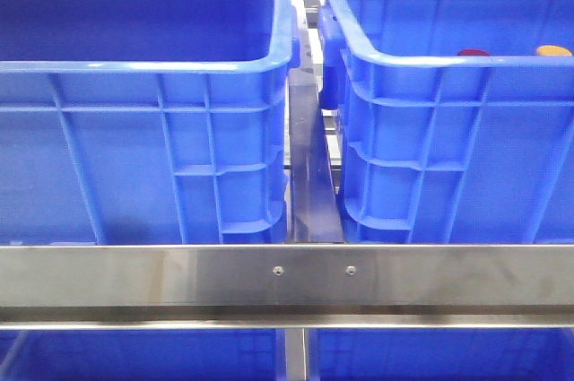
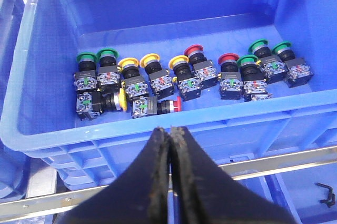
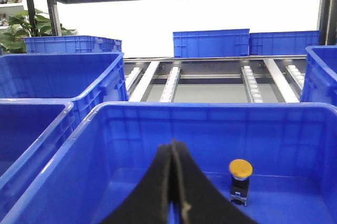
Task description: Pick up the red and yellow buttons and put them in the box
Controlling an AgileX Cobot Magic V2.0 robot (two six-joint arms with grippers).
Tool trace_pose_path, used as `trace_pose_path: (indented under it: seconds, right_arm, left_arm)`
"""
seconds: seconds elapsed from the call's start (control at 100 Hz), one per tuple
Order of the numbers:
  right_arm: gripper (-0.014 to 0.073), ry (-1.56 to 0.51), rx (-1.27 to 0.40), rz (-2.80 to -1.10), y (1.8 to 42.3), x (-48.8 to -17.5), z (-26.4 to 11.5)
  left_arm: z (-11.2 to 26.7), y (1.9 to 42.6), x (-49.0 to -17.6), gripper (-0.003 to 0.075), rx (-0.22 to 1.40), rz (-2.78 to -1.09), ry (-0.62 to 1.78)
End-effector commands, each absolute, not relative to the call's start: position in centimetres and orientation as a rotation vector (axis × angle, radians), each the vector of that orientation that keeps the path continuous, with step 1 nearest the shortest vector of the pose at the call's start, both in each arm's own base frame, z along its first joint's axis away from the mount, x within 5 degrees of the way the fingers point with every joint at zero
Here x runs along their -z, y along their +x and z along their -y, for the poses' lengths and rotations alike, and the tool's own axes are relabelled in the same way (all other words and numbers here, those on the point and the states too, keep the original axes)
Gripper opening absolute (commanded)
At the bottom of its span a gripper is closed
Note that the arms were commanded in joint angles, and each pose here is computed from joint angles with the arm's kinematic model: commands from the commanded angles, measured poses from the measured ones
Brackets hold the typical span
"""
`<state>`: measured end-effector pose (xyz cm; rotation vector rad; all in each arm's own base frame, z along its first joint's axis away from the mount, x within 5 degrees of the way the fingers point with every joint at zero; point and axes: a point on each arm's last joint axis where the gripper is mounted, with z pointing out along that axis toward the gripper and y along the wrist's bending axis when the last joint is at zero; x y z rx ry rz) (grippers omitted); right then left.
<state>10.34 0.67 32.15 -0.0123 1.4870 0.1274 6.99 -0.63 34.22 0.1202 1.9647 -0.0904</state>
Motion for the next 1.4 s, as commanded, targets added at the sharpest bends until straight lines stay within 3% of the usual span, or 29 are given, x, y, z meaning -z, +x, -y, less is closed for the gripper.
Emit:
trace_pose_path:
  seconds: [0.0,0.24,0.45,0.99,1.39]
  right_arm:
    - [-0.0068,0.005,-0.186,-1.439,10.1,-33.3,-0.9]
    - [-0.0068,0.005,-0.186,-1.439,10.1,-33.3,-0.9]
    - [-0.0068,0.004,-0.187,-1.439,10.1,-33.3,-0.9]
    - [-0.0068,0.004,-0.187,-1.439,10.1,-33.3,-0.9]
    - [-0.0068,0.004,-0.187,-1.439,10.1,-33.3,-0.9]
  left_arm:
    - [0.9,7.2,-35.5,-0.0019,0.119,-1.88,0.131]
    - [1.3,7.1,-36.6,-0.0019,0.183,-1.673,0.151]
    - [1.3,6.4,-34.3,-0.0019,0.224,-1.505,0.128]
    - [0.7,6.1,-24.2,-0.0019,0.184,-1.4,-0.005]
    - [0.6,5.5,-20.9,-0.0019,0.196,-1.4,-0.027]
